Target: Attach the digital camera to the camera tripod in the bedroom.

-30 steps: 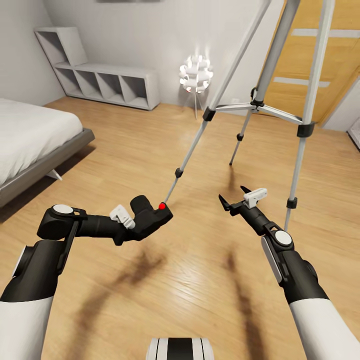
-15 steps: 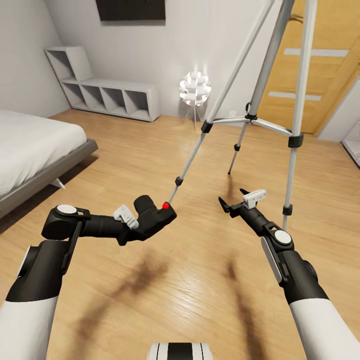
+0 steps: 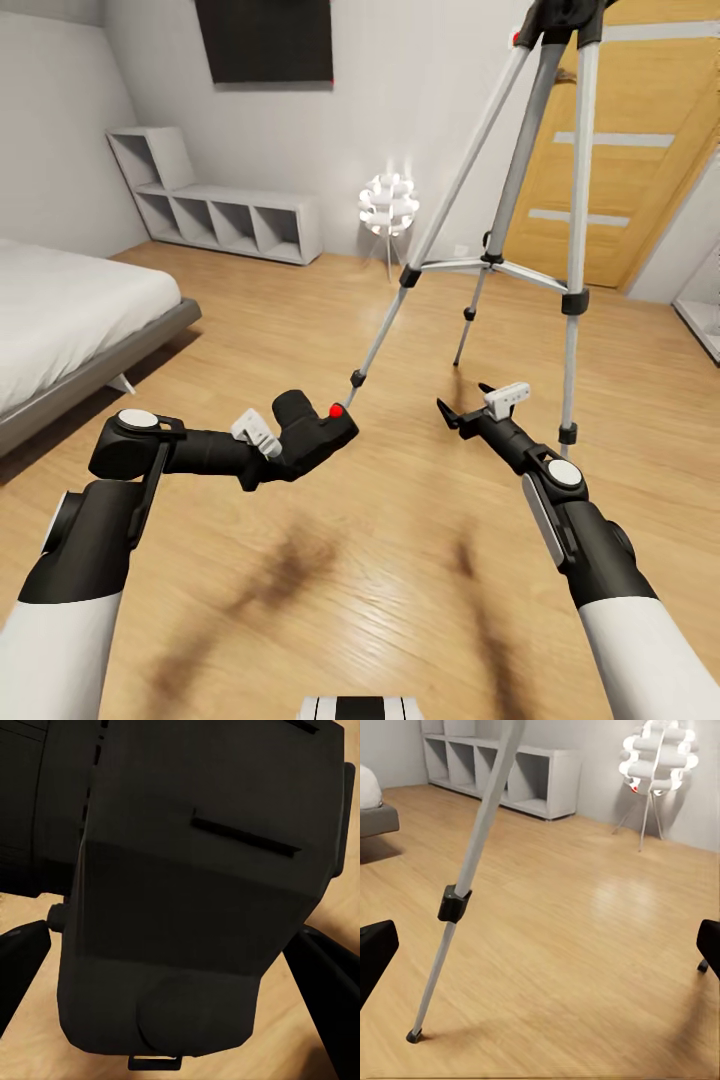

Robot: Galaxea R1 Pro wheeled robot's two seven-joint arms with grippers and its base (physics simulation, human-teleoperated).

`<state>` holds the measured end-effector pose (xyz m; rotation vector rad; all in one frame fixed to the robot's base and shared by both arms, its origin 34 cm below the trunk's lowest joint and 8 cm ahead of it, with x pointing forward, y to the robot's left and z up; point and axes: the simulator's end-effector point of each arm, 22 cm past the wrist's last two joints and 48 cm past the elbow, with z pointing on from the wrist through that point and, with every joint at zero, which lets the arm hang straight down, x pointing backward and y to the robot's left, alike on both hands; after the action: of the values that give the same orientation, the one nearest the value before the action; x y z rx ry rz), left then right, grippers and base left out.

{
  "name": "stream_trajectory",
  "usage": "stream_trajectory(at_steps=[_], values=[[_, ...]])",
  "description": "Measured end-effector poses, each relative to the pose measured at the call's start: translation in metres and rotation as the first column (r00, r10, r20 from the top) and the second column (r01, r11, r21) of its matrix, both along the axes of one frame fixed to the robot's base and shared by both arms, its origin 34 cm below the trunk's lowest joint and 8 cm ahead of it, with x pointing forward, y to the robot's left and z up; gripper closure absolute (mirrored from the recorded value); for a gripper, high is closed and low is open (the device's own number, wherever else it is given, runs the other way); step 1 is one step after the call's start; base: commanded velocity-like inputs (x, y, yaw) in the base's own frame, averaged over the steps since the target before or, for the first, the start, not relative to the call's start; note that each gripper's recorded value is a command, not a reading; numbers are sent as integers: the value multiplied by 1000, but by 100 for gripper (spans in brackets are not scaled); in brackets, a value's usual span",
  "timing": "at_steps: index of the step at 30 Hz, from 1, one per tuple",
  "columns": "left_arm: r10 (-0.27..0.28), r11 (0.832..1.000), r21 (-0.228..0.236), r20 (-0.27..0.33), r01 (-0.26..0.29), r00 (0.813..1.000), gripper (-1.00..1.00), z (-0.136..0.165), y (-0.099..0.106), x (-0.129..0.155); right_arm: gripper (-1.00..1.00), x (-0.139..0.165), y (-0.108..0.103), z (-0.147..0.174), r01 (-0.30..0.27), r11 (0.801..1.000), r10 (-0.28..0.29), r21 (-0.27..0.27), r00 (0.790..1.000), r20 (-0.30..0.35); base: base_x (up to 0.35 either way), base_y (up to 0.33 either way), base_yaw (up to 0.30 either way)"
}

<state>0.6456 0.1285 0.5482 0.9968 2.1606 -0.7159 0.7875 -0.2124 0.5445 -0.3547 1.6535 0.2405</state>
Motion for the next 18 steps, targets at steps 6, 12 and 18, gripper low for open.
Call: stream_trajectory(at_steps=[6, 12, 18], values=[[-2, 1000, 0, 26, 2, 1000, 100, 15, -1, -2, -100, -6, -2, -13, 13, 1000, -13, 1, 992, -126, 0, 0, 0], [-8, 1000, 2, 52, 8, 999, 100, 30, -3, -5, -100, -13, -4, -17, 24, 1000, -23, 2, 976, -215, 0, 0, 0], [-10, 1000, 4, 76, 10, 997, 100, 44, -3, -7, -100, -15, -4, -2, 24, 1000, -23, 3, 979, -204, 0, 0, 0]])
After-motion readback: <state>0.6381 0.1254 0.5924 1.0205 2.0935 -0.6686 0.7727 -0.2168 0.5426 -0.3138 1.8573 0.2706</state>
